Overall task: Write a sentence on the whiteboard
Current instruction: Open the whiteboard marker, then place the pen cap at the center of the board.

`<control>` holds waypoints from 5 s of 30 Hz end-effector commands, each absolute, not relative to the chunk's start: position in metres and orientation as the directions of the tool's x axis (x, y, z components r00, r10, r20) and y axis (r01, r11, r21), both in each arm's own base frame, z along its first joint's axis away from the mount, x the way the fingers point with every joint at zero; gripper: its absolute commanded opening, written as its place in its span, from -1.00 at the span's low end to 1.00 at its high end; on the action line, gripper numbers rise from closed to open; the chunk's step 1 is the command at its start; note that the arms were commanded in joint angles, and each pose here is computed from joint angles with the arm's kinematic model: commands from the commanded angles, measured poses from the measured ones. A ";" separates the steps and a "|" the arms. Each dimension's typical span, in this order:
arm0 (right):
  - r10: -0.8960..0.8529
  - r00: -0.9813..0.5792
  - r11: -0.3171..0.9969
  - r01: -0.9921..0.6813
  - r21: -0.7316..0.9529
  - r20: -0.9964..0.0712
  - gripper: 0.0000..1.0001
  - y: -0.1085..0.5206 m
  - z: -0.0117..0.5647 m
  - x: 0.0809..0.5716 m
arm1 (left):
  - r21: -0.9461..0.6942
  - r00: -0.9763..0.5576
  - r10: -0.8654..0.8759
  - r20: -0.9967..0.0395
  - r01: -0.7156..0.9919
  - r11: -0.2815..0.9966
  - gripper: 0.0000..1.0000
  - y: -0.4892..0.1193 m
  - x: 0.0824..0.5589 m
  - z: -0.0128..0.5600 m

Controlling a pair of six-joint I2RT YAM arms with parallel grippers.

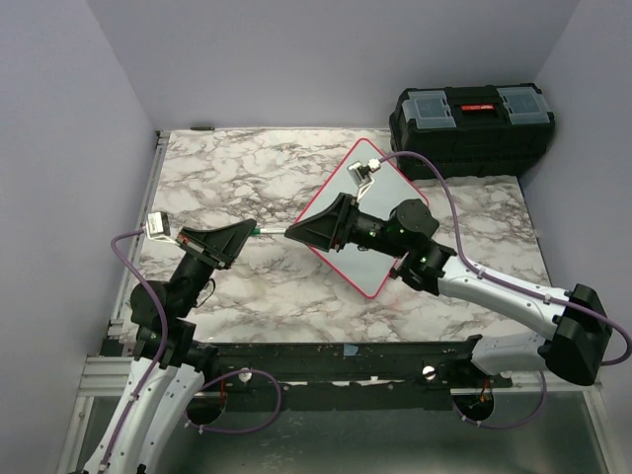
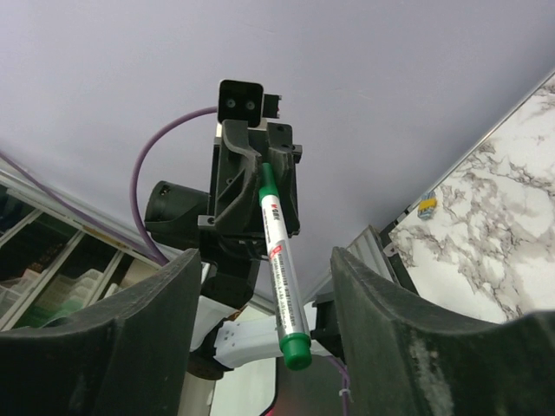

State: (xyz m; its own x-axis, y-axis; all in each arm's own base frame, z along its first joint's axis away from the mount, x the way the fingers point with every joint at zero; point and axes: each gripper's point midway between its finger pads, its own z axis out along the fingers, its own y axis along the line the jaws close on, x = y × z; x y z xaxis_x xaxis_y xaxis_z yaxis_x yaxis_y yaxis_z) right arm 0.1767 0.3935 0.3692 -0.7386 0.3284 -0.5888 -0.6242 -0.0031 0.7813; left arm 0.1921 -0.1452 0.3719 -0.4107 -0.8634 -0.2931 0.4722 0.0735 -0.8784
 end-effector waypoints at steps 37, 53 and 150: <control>0.314 -0.802 -0.118 -0.564 0.817 -0.508 -0.40 0.431 0.374 0.197 | -0.851 -0.313 -0.907 -0.283 0.518 0.086 -1.00 -0.137 0.207 0.368; 0.282 -0.816 -0.107 -0.550 0.828 -0.506 -0.48 0.436 0.363 0.197 | -0.862 -0.328 -0.896 -0.300 0.496 0.107 -1.00 -0.141 0.209 0.358; 0.457 -0.661 0.362 -0.473 0.803 -0.595 -0.99 0.324 0.316 0.203 | -0.860 -0.211 -0.837 -0.505 0.032 0.510 -1.00 -0.094 0.233 0.253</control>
